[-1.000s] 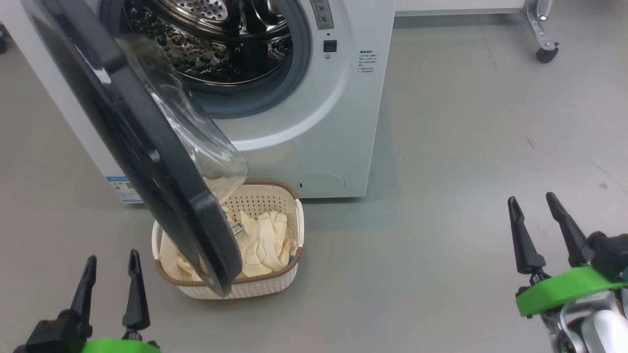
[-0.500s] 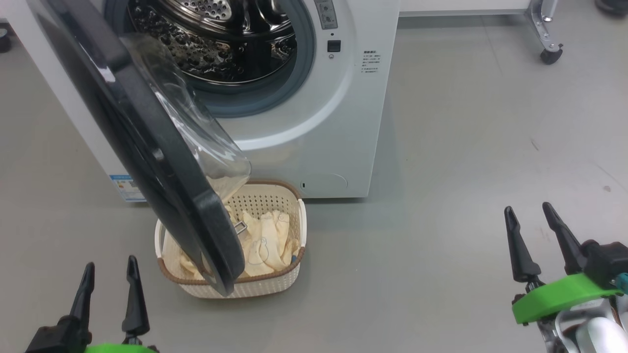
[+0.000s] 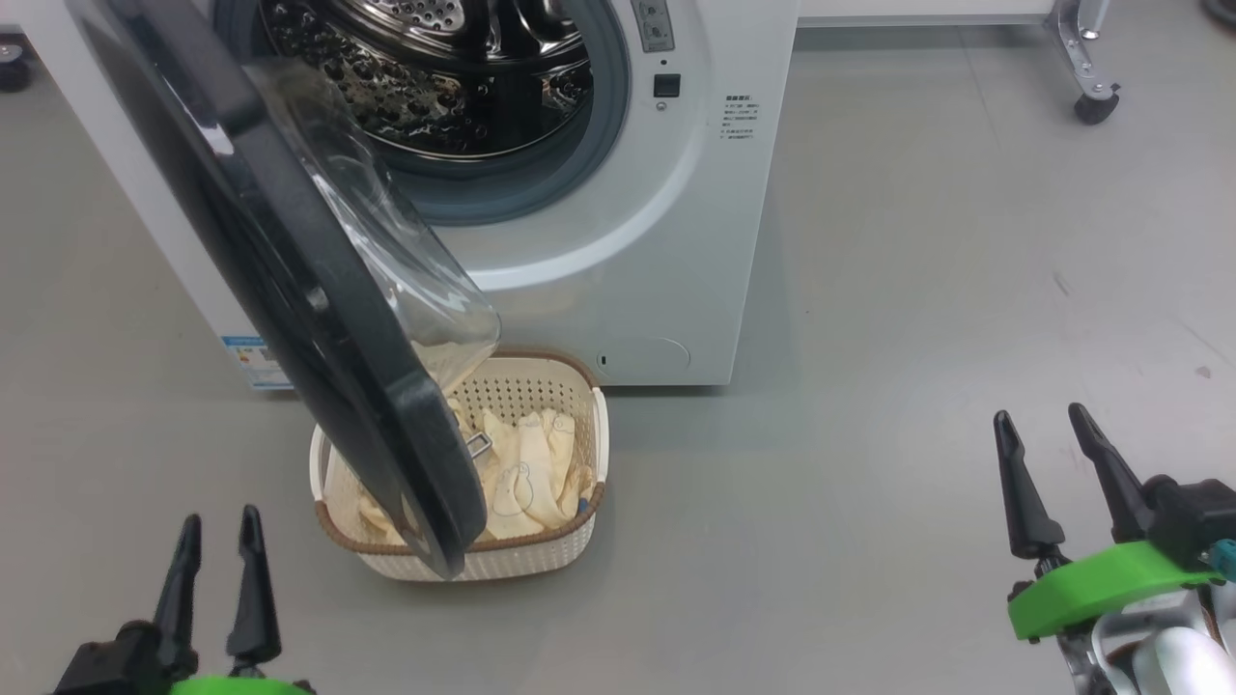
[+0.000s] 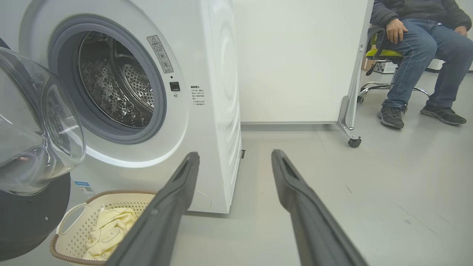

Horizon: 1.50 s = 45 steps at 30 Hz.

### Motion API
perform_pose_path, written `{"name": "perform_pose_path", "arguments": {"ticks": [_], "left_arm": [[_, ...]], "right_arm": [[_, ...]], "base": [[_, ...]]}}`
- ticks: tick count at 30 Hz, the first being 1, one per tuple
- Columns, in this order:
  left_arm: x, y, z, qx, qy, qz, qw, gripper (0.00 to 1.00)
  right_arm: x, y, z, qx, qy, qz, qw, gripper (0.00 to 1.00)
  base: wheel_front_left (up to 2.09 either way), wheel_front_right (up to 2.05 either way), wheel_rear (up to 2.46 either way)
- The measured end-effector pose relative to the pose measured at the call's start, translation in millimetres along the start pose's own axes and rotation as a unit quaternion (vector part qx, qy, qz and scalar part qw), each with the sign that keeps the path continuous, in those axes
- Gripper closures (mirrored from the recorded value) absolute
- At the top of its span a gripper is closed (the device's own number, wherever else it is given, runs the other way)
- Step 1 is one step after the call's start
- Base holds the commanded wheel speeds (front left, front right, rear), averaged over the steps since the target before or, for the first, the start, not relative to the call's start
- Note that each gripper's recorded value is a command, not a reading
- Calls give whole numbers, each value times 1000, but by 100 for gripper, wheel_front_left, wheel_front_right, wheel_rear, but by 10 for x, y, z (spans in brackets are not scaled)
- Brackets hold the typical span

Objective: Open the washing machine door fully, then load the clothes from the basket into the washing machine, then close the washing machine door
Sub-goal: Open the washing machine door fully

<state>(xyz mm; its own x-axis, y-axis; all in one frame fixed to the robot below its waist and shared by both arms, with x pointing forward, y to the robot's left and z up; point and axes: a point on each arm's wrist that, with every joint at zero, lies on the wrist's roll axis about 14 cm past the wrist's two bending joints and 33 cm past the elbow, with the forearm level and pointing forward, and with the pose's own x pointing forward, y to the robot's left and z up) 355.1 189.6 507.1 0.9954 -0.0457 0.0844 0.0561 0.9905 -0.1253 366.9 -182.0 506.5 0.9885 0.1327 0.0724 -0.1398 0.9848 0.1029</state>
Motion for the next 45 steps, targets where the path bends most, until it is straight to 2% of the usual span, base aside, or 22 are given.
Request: {"name": "perform_pose_path", "arguments": {"ticks": [1,12,16,18,23,27,31,38,45], "left_arm": [[0,1,-3,0,0,0,1000,100],[10,16,75,-1,-12,1,1000,100],[65,7,410,14,-64,-3,998,100],[129,-73,818,32,-127,-17,991,100],[170,-338,1561,64,-239,-63,967,100],[134,-854,2050,72,-303,-143,939,100],[62,-1383,2362,57,-339,-222,912,100],[-209,-2224,2522,9,-354,-355,865,100],[-493,-2781,2231,-29,-299,-452,840,100]], "right_arm": [[1,-5,0,0,0,-1,1000,0],[35,1,-19,7,1,-4,1000,0],[43,23,-28,11,1,-4,1000,0],[46,37,-30,12,1,-3,1000,0],[36,37,-3,12,-3,-3,1000,0],[19,46,29,12,-7,-3,1000,0],[-12,25,47,12,-10,-7,1000,0],[-83,-27,46,11,-9,-16,1000,0],[-109,-64,18,10,-4,-21,1000,0]], "base": [[0,0,0],[0,0,0],[0,0,0],[0,0,0],[0,0,0],[0,0,0],[0,0,0],[0,0,0],[0,0,0]]}}
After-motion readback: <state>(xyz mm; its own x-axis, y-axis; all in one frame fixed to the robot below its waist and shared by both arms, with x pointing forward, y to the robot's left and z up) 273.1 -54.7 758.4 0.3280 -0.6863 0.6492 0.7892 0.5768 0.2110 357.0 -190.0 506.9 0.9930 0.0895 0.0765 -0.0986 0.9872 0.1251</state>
